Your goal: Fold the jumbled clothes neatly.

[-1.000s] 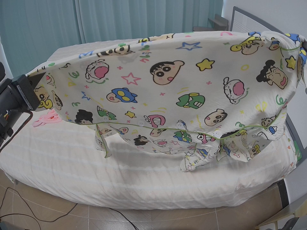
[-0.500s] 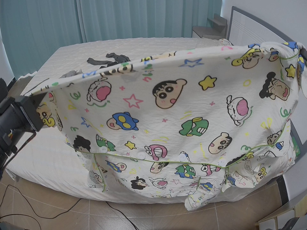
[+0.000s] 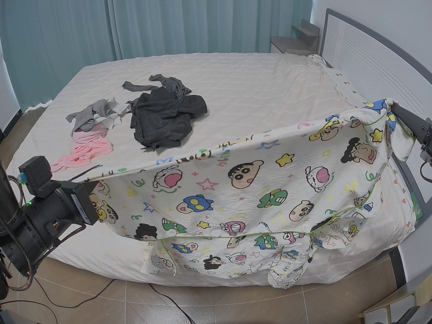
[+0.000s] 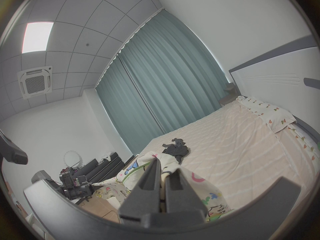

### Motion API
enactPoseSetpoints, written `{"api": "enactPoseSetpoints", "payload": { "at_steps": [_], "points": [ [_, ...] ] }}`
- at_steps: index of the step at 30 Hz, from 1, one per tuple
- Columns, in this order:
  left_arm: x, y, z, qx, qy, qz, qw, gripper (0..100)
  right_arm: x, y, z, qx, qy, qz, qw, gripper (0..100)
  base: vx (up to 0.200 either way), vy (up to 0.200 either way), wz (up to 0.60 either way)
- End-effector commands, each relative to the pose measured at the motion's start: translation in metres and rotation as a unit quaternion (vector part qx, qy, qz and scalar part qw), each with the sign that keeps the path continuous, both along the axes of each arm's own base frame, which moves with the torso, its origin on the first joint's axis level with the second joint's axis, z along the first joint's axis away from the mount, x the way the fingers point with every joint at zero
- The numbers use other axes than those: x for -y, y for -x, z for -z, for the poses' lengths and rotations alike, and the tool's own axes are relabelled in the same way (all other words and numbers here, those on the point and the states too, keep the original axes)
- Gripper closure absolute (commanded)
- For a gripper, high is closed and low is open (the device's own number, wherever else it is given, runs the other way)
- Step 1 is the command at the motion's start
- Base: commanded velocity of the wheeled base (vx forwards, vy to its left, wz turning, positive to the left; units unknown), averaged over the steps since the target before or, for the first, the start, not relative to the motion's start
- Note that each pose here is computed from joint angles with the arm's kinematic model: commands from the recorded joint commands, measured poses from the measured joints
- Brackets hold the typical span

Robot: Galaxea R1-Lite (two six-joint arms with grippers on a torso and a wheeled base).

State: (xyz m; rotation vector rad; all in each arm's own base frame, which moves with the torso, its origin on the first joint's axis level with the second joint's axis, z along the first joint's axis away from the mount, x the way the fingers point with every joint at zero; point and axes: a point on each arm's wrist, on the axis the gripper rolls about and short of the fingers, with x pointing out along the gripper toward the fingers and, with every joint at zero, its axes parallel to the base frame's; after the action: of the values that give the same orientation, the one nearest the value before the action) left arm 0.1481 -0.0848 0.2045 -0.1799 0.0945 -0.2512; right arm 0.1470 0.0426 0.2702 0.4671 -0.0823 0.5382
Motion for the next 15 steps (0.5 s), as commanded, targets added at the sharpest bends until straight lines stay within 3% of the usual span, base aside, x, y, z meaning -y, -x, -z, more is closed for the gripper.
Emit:
{"api": "enactPoseSetpoints", "payload": {
  "at_steps": [1,3,15],
  "points": [
    [0.016,-0.025,0.009,-0.032,-0.009,0.001,0.9995,100,0.002,-0.03,0.016,-0.029,0.006,0.024,0.9993,100,0.0,0.0,0.0],
    [0.022,-0.034,0.005,-0.03,-0.007,0.0,0.9995,100,0.002,-0.037,0.018,-0.028,0.007,0.026,0.9992,100,0.0,0.0,0.0],
    [0.05,-0.082,-0.001,-0.03,-0.008,-0.004,0.9995,100,0.008,-0.083,0.03,-0.019,0.004,0.058,0.9981,100,0.2,0.0,0.0]
  ]
}}
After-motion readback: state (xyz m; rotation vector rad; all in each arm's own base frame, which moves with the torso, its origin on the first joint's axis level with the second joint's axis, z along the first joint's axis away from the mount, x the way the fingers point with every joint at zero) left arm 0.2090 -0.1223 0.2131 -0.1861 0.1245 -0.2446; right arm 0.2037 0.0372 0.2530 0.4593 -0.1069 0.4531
